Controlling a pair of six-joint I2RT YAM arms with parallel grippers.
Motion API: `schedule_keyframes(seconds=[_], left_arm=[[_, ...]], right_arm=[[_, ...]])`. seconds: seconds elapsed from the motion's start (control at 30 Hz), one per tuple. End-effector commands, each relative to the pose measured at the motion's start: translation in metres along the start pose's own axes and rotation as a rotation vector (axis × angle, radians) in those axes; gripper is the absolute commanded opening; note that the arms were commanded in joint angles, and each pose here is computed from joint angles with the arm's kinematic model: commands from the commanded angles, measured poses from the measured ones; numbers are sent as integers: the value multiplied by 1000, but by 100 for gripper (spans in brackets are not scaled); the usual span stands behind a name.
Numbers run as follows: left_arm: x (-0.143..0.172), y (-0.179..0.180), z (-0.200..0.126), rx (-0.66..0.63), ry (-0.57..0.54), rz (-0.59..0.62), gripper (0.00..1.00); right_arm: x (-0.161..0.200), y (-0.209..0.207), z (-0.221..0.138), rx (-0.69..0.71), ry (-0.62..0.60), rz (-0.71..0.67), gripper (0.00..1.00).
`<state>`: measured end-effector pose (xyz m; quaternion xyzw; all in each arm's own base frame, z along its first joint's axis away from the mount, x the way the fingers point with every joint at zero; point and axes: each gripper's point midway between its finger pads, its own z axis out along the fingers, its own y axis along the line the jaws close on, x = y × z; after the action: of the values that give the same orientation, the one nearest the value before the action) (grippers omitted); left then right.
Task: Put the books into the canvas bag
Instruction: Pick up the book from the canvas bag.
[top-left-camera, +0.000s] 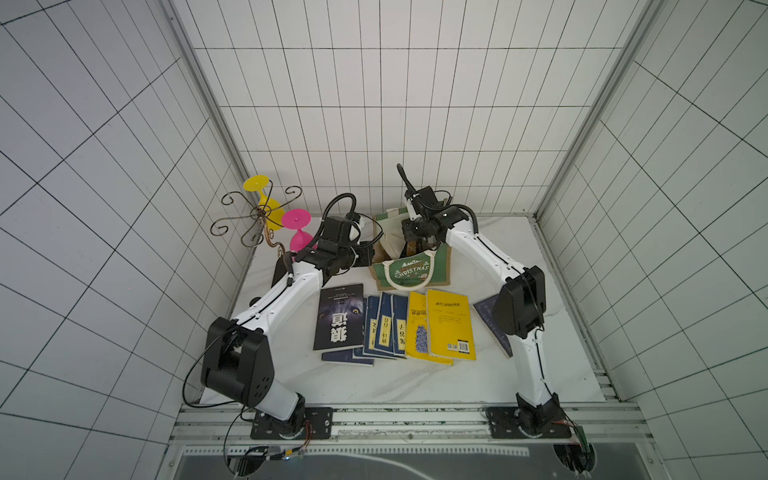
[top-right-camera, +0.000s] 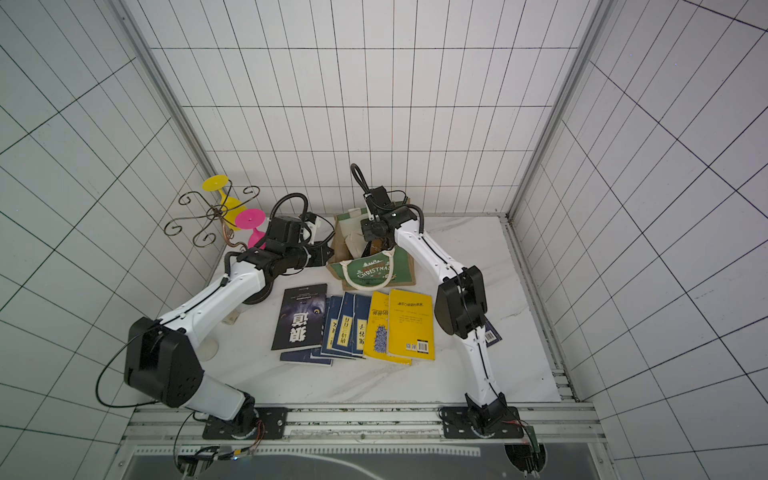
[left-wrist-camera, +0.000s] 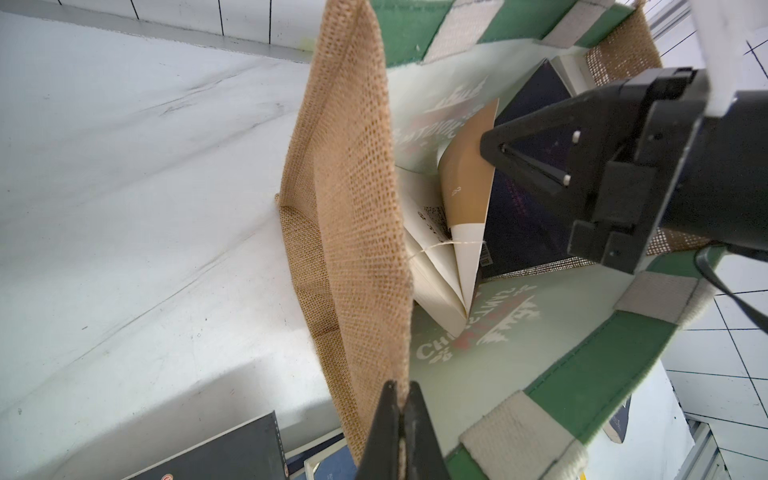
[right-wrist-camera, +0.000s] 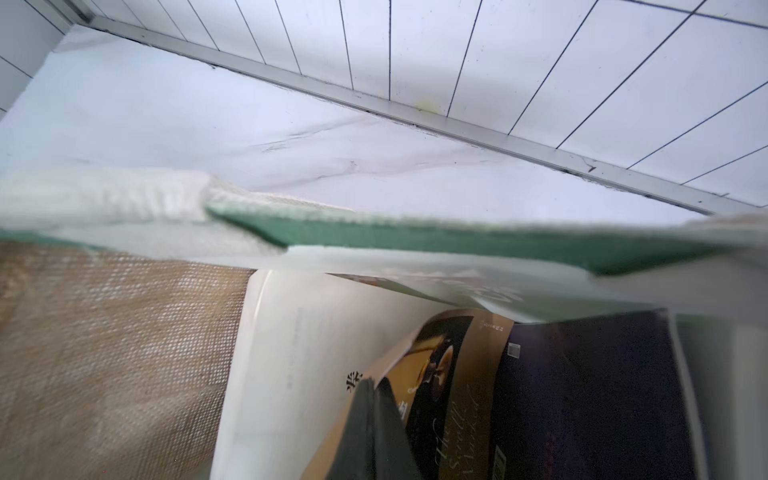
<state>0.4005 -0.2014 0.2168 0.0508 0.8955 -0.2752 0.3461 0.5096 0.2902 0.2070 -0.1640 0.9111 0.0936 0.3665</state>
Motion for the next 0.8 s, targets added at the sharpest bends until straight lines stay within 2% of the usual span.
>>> schedule_keyframes(seconds=[0.0, 0.17, 0.63, 0.7, 0.77], left_arm=[[-1, 1, -4, 7, -7, 3, 0], [-1, 0, -4, 13, -10, 2, 0], [-3, -6, -7, 42, -15, 5, 0], [-4, -11, -8, 62, -12, 8, 5], [-7, -16, -11, 80, -9, 12, 16]], right_arm=[[-14, -3, -27, -112, -69, 2, 0], [-24, 2, -51, -248, -138, 23, 0], [-44, -6, -87, -346, -217, 49, 0], [-43, -11, -86, -325, -216, 59, 0], [-40, -22, -83, -272, -203, 81, 0]])
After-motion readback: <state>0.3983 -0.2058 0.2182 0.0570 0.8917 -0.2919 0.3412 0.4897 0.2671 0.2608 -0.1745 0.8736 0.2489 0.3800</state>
